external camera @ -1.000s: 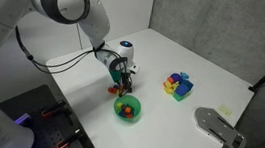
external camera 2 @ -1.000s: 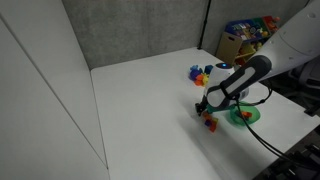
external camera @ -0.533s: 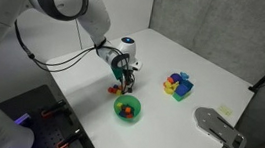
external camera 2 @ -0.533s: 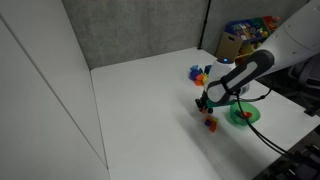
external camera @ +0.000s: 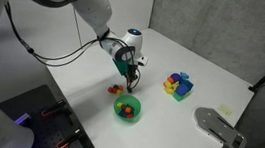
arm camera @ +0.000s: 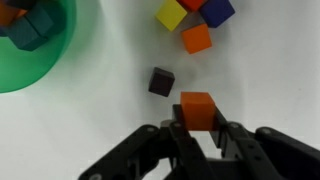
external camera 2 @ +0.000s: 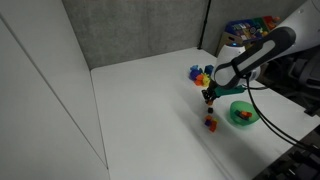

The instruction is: Pick up the small orange block from the table and put it in the green bowl

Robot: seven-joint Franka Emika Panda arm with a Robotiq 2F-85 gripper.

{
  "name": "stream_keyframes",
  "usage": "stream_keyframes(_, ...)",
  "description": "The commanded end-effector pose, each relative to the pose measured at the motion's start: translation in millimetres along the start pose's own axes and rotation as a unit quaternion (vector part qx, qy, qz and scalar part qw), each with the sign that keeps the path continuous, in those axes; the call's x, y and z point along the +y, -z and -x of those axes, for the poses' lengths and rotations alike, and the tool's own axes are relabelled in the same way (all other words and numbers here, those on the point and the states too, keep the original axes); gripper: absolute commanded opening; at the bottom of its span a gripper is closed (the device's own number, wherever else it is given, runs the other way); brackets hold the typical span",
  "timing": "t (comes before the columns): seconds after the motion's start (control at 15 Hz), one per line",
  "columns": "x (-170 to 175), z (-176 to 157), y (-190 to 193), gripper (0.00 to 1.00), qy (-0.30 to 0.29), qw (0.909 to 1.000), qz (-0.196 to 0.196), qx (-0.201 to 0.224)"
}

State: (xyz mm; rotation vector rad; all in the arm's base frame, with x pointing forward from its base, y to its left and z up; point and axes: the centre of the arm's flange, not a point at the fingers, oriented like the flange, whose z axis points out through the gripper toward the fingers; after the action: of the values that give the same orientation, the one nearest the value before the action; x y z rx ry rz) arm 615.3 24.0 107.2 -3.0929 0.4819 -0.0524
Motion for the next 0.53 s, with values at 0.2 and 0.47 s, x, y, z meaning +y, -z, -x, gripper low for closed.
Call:
stream_keyframes(0.2,89,19,46,0.1,-0.013,0.9997,0.012,-0.015)
stream_keyframes(0.47,136,39,56,0.1,-0.027,0.9991,0.019,-0.027)
